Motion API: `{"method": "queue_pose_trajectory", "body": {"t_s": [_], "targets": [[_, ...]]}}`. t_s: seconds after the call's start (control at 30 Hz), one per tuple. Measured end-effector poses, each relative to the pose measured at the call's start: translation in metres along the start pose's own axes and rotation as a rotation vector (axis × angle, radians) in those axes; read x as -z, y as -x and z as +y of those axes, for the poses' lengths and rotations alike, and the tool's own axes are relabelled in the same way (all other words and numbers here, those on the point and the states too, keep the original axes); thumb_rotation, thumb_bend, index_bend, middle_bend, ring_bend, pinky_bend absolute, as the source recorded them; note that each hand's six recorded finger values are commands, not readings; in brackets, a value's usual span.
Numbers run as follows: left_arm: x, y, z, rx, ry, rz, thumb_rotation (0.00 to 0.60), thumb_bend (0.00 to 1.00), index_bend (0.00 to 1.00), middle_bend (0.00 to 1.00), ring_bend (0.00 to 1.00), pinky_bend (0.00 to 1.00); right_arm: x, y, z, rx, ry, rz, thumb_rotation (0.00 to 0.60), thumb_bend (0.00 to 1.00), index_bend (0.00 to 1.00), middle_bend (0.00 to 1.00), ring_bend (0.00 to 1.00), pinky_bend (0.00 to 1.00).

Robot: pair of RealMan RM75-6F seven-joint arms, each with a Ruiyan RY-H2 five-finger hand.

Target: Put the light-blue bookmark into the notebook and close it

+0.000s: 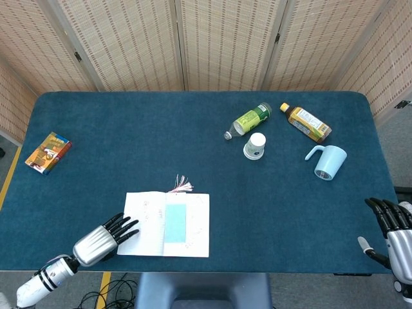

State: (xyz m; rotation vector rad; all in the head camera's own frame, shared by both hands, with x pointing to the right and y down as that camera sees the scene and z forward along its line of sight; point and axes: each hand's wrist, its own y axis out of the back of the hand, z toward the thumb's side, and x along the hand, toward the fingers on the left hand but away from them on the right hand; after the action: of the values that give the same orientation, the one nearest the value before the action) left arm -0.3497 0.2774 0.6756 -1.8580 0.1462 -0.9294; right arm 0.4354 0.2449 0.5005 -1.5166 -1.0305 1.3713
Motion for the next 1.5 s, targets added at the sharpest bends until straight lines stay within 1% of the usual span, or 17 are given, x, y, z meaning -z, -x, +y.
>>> {"method": "queue_pose_trajectory", "body": {"t_s": [0.27, 0.63, 0.77, 0.87, 1.0, 1.1, 1.3, 1.5], "targets": [[-0.011, -0.011, -0.005, -0.010, 0.034, -0.020, 0.600, 0.21, 0.10, 0.00, 0.00, 0.09, 0.000, -0.001, -0.001, -0.005, 0.000, -0.007, 0.600, 0.16, 0.14, 0.18, 0.14, 0.20], [-0.025, -0.034, 0.000, -0.072, 0.078, -0.041, 0.600, 0.21, 0.12, 0.00, 0.00, 0.09, 0.003, -0.003, -0.001, -0.002, 0.002, -0.018, 0.600, 0.16, 0.14, 0.18, 0.14, 0.20], [-0.028, -0.040, 0.006, -0.118, 0.089, -0.049, 0.600, 0.21, 0.15, 0.00, 0.00, 0.09, 0.004, -0.004, 0.000, 0.001, 0.002, -0.020, 0.600, 0.16, 0.14, 0.18, 0.14, 0.20], [-0.030, -0.044, 0.013, -0.168, 0.106, -0.058, 0.600, 0.21, 0.17, 0.00, 0.00, 0.09, 0.004, -0.005, 0.001, 0.007, 0.002, -0.021, 0.600, 0.16, 0.14, 0.18, 0.14, 0.20], [-0.033, -0.055, 0.027, -0.257, 0.127, -0.078, 0.600, 0.21, 0.18, 0.00, 0.00, 0.09, 0.005, -0.006, 0.003, 0.013, 0.004, -0.022, 0.600, 0.16, 0.14, 0.18, 0.14, 0.20], [-0.034, -0.066, 0.038, -0.301, 0.127, -0.098, 0.600, 0.21, 0.18, 0.00, 0.00, 0.09, 0.006, -0.007, 0.004, 0.018, 0.006, -0.024, 0.600, 0.16, 0.14, 0.18, 0.14, 0.20], [-0.042, -0.088, 0.065, -0.377, 0.116, -0.140, 0.600, 0.21, 0.18, 0.00, 0.00, 0.09, 0.009, -0.010, 0.006, 0.030, 0.008, -0.035, 0.600, 0.16, 0.14, 0.18, 0.14, 0.20], [-0.060, -0.112, 0.093, -0.422, 0.065, -0.215, 0.600, 0.21, 0.17, 0.00, 0.00, 0.09, 0.014, -0.014, 0.008, 0.042, 0.012, -0.050, 0.600, 0.15, 0.14, 0.18, 0.14, 0.20]]}}
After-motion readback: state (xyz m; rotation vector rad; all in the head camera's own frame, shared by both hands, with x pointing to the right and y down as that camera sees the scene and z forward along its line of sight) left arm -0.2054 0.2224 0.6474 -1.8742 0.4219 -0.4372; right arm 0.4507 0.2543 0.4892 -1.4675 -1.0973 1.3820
